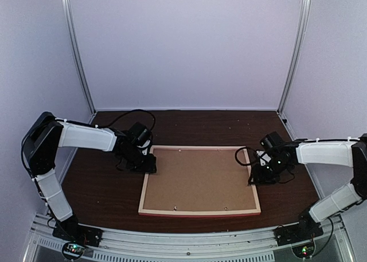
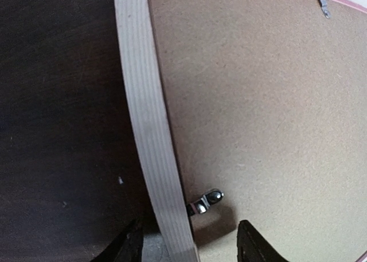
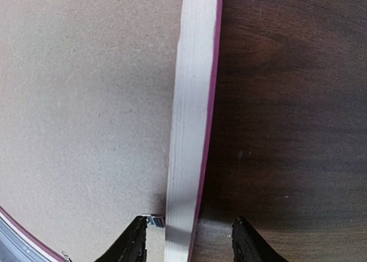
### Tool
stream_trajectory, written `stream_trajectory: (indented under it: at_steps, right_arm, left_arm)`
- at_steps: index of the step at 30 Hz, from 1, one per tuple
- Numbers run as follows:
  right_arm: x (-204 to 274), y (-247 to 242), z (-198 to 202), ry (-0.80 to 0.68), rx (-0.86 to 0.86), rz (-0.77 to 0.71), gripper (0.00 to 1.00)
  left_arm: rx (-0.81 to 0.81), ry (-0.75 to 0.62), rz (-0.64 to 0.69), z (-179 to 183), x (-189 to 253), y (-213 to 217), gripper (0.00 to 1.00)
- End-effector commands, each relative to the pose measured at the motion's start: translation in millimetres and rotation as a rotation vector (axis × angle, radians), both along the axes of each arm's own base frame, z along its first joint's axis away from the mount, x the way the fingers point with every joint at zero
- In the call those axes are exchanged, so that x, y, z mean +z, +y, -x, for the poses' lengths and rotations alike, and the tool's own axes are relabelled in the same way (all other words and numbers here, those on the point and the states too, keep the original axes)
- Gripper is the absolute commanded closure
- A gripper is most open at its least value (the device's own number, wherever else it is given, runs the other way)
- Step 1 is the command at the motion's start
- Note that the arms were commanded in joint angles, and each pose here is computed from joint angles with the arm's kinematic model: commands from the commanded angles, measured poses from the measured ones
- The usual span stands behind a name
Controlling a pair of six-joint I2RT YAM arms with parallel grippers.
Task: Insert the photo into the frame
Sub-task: Press the fastener onto the backboard, then pick up the photo frame from the center of the board.
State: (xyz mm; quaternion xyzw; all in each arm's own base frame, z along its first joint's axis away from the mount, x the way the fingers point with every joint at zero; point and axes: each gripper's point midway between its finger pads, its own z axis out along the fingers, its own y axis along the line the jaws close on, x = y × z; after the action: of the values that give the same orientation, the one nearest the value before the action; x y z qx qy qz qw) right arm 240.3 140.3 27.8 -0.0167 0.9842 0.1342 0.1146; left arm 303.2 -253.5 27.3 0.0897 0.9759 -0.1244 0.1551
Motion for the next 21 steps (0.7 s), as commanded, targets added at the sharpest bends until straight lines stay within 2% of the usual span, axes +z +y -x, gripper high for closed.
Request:
stream_trajectory:
  at_steps: [1, 5, 8, 13, 21]
  right_arm:
    - [4.7, -6.5, 11.9, -0.015, -0.021, -0.007, 0.49]
    - [2.8, -7.4, 22.5, -0.016, -0.030, -0.021, 0.49]
    - [0.1, -5.4, 29.0, -0.017, -0.031, -0.028, 0.49]
    - [-5.5, -0.5, 35.7, -0.019, -0.024, -0.024, 0.52]
    - [-15.4, 0.9, 38.0, -0.012, -0.010, 0.027, 0.65]
  left_arm:
    - [-0.011, -0.039, 0.002, -8.6, 14.2, -5.2, 0.37]
    - [0.003, -0.101, -0.027, -15.9, 29.4, 2.3, 0.20]
    - [-0.003, -0.130, -0.012, -17.4, 42.6, 1.6, 0.14]
    - [-0.018, -0.175, 0.040, -16.9, 64.8, -2.9, 0.11]
    - [-0.102, -0.275, 0.121, -8.5, 90.3, -20.0, 0.10]
